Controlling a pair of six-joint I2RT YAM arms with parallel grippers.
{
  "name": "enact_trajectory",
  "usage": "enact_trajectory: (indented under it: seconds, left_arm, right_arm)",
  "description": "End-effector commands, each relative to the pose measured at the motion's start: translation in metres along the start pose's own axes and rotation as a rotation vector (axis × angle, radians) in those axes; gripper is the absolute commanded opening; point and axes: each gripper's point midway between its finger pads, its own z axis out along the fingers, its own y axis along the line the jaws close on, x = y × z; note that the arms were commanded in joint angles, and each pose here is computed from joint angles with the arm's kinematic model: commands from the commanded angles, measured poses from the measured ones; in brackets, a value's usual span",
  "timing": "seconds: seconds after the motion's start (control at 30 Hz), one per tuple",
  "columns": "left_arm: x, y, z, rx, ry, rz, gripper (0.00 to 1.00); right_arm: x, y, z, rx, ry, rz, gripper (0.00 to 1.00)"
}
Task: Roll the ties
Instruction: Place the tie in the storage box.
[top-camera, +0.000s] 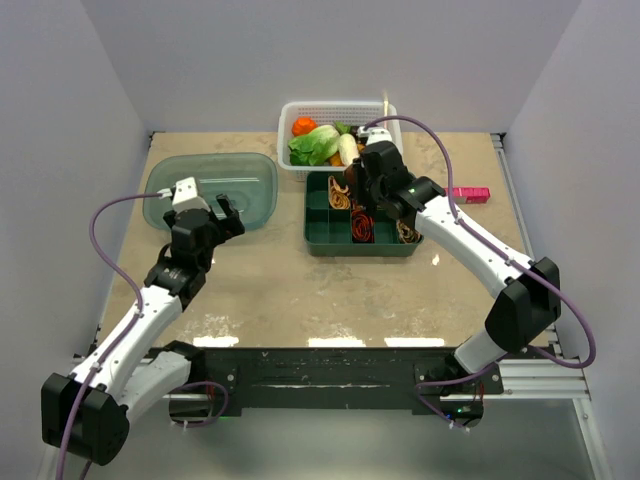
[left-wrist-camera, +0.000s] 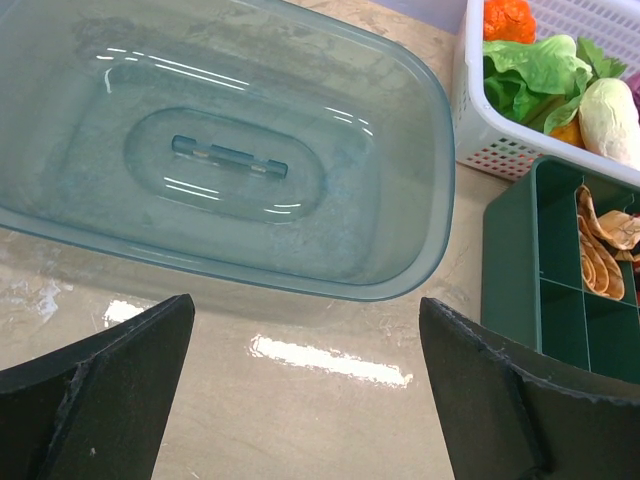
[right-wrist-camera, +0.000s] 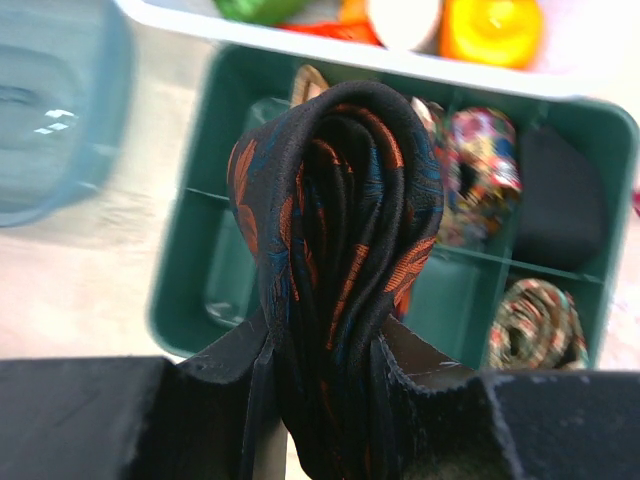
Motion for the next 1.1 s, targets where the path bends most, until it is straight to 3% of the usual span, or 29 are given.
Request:
enact_trajectory:
  seconds: [0.0, 1.07]
  left_arm:
    - [-0.008, -0.005, 0.003, 0.011, -0.027, -0.01, 1.0]
    - [0.015, -0.02, 0.014, 0.087, 0.054, 0.011, 0.98]
  right_arm:
    - [-0.004, -0.025, -0.015, 0.098, -0.015, 0.008, 0.0]
    - [0.112, -0.086, 0.034, 0.285, 0.312, 0.007, 0.0]
